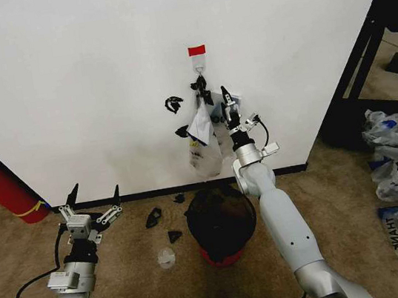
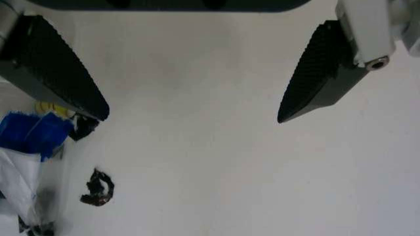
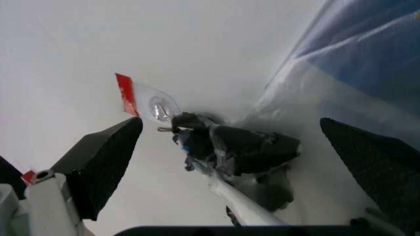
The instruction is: Pick up the garbage bag from the wall and place it over the trash bin.
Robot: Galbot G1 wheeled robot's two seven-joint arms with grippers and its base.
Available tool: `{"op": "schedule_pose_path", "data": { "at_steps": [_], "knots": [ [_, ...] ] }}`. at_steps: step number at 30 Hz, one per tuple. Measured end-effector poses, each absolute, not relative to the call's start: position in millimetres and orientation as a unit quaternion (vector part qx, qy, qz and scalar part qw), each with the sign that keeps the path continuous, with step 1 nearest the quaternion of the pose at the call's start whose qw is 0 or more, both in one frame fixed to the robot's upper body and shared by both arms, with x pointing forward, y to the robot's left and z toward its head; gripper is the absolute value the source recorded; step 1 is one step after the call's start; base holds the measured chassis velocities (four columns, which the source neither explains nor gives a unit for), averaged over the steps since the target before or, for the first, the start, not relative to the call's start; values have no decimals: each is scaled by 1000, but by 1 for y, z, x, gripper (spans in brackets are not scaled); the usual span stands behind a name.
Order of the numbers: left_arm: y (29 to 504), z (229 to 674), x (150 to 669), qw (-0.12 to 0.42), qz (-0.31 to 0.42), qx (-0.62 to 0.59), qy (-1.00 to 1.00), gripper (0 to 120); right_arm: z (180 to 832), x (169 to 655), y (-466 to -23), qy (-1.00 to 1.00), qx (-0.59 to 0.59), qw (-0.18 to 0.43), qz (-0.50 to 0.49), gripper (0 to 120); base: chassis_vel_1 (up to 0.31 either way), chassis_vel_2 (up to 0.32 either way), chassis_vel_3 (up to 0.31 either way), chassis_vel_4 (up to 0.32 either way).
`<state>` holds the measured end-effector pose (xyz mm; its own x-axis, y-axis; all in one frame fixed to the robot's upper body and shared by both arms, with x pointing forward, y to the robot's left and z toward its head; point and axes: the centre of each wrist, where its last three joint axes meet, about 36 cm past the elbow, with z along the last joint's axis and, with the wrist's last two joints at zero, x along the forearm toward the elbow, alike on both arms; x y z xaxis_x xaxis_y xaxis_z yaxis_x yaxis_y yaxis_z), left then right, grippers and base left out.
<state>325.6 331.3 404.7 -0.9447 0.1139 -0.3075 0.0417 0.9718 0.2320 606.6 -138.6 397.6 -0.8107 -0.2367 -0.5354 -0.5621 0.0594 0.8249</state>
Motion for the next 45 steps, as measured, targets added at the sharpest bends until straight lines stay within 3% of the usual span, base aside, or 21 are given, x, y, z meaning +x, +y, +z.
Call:
{"op": "schedule_pose_path", "data": {
  "at_steps": [30,35,45],
  "knots": [
    [328,408,307,169,117,36,978,100,404,609,-118,760,-271,90,584,99,0,0,0,0],
    [330,408,302,171,119,34,977,100,409,610,-118,762,-272,98,580,86,0,0,0,0],
    [325,403,295,171,116,33,978,100,424,616,-121,763,-278,118,572,48,0,0,0,0]
  ]
}}
